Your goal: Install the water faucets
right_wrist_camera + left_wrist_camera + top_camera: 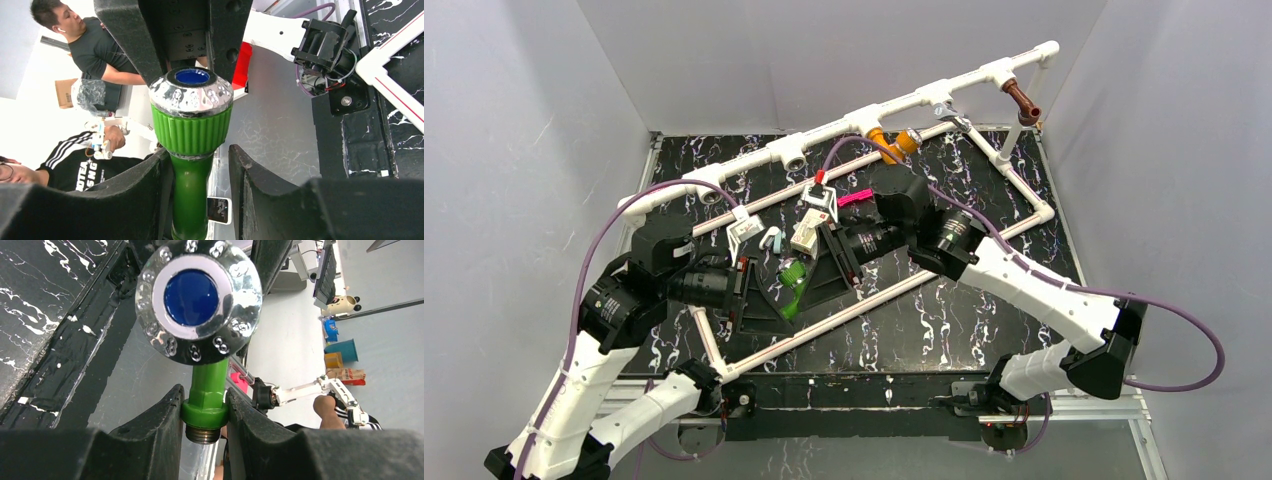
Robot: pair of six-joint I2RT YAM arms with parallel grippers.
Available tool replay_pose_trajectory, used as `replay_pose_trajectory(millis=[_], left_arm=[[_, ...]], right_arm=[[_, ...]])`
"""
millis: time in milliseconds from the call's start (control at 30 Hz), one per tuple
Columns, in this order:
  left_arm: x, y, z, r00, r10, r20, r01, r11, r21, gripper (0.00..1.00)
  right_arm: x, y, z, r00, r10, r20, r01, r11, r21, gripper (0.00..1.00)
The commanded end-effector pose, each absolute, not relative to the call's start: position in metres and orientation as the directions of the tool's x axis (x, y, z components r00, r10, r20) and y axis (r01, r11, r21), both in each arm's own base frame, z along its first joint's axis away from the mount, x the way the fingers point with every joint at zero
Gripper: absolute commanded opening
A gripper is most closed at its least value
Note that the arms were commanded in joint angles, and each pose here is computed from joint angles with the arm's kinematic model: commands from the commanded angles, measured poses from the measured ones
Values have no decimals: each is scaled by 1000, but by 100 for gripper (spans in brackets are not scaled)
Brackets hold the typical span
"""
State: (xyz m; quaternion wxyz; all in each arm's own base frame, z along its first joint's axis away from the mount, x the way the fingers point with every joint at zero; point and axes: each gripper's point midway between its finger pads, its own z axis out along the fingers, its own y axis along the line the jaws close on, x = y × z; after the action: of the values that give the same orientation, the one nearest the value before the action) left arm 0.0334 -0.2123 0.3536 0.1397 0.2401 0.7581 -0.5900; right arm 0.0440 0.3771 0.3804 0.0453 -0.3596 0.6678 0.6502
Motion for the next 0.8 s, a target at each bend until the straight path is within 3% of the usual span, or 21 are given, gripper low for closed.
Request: replay_pose_trajectory(millis=[0, 567, 633, 700, 767], left_arm=[[30, -211, 360, -833, 205, -513, 547, 176, -818, 0], [29, -209, 355, -832, 207, -515, 550, 187, -814, 0], [29, -209, 354, -832, 206, -515, 550, 188, -814, 0], [28, -208, 353, -833, 207, -512, 548, 190, -815, 0], [28, -208, 352, -834, 207, -512, 548, 191, -814, 0]], right_arm=[[36, 372, 399, -726, -380, -572, -555, -166, 815, 50], [37, 385, 399, -759, -357, -545, -526, -158, 836, 38], [36, 386, 398, -758, -361, -542, -524, -157, 837, 23], [35, 387, 395, -758, -368, -538, -521, -154, 840, 1], [34, 386, 394, -754, -367, -545, -528, -156, 835, 1]])
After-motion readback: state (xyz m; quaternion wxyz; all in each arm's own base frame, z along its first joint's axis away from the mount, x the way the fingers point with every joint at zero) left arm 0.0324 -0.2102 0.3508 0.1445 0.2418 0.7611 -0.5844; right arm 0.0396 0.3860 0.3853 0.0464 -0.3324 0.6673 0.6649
